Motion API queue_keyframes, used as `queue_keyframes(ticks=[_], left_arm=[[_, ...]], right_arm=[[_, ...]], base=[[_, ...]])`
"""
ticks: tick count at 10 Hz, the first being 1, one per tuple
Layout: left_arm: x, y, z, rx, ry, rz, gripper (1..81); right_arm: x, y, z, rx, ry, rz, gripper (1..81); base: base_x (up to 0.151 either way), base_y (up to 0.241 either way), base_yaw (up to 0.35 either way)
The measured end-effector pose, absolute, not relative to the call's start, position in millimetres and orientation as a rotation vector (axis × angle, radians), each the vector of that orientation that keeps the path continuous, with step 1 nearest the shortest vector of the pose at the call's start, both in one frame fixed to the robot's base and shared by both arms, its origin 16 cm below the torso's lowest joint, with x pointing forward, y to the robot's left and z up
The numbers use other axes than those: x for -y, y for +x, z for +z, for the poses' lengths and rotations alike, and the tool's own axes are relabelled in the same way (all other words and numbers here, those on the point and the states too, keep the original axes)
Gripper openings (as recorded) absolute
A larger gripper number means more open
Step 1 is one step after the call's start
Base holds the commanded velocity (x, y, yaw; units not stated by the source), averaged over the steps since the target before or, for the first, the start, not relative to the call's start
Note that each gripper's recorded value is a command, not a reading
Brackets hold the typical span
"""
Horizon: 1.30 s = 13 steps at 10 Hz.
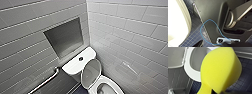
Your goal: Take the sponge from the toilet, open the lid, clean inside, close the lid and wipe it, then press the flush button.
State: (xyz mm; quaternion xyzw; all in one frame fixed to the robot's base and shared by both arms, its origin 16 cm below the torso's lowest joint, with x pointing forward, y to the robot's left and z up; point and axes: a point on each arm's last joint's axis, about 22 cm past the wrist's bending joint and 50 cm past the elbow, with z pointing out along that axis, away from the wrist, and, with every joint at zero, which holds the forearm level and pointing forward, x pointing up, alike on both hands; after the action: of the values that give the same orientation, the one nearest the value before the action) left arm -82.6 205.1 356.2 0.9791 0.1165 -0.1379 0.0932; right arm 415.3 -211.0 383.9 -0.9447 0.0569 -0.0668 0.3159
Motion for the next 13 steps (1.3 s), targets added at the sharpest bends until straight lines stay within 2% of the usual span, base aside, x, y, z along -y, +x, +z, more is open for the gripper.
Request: queue_keyframes(ticks=[2, 7, 13], left_arm=[[-200, -79, 356, -0.347, 2.899, -0.404, 81.1], [-185, -80, 357, -0.348, 2.878, -0.429, 81.1], [-176, -109, 371, -0.603, 2.877, -0.402, 81.1]], right_arm=[[188, 469, 390, -0.108, -2.466, -0.217, 1.0], [156, 578, 387, -0.018, -2.509, -0.292, 1.0], [21, 622, 389, 0.209, -2.414, -0.232, 1.0]], base=[[0.000, 0.000, 0.000], [0.000, 0.000, 0.000], [0.000, 0.000, 0.000]])
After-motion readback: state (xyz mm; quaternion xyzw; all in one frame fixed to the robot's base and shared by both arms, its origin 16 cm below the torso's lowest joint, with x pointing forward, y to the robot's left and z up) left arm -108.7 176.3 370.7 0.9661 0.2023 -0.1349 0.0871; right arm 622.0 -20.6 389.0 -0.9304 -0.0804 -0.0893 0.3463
